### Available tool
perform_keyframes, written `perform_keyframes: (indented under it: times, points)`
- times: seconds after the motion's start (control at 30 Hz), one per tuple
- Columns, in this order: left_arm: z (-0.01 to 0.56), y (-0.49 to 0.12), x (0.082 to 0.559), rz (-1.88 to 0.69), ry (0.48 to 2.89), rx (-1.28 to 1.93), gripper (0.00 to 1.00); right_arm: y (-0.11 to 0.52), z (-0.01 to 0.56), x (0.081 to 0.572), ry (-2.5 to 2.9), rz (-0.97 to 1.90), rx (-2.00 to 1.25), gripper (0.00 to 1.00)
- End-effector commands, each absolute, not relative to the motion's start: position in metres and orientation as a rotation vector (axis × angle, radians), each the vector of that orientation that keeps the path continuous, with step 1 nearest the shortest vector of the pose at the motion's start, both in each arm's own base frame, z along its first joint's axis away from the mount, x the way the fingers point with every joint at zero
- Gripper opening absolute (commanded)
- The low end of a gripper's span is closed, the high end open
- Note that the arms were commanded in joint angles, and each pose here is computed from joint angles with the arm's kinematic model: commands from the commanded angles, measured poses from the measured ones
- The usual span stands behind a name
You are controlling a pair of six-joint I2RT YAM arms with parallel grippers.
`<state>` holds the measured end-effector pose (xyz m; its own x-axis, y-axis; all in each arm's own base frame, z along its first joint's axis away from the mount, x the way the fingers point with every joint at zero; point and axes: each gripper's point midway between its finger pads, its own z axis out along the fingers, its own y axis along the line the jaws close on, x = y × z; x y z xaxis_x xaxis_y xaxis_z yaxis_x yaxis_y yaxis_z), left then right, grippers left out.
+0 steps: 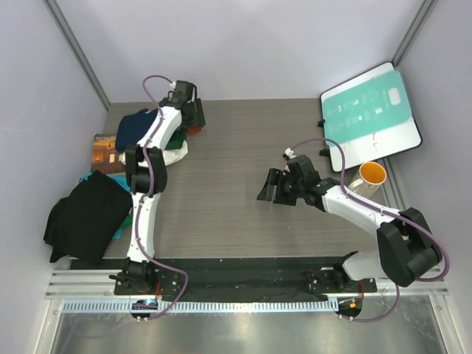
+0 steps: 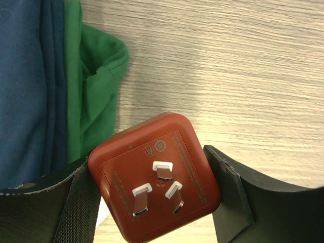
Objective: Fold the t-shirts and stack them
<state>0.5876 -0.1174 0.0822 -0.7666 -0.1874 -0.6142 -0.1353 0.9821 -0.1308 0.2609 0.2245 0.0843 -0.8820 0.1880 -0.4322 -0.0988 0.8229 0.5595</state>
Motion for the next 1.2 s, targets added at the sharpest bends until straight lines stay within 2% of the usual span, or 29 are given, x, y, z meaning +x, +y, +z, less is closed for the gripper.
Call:
perform_keyframes:
  times: [0.0,0.37,0.8,0.87,0.97,1.0,1.03,1.17]
  points:
    - [0.093,-0.116,0.599,-0.104,2.41,-0.243,0.0,0.223,0.099,0.263,2.461,0.839,0.059,0.71]
    - [0.049,-0.127,0.601,-0.101,2.468,-0.25,0.0,0.216,0.096,0.261,2.459,0.823,0.093,0.71]
    - [0.045,-0.125,0.627,-0.1,2.397,-0.321,0.0,0.217,0.092,0.262,2.477,0.824,0.099,0.72]
    - [0.045,-0.123,0.63,-0.109,2.391,-0.337,0.03,0.217,0.091,0.261,2.48,0.822,0.097,0.72]
    - [0.043,-0.118,0.63,-0.106,2.39,-0.356,0.33,0.217,0.089,0.261,2.489,0.819,0.101,0.72]
    - [0.044,-0.117,0.632,-0.11,2.382,-0.357,0.56,0.216,0.087,0.261,2.494,0.817,0.102,0.72]
    - [0.047,-0.115,0.631,-0.104,2.38,-0.357,0.66,0.217,0.087,0.26,2.497,0.821,0.1,0.72]
    - [0.054,-0.106,0.631,-0.056,2.354,-0.362,0.81,0.218,0.087,0.26,2.501,0.829,0.11,0.72]
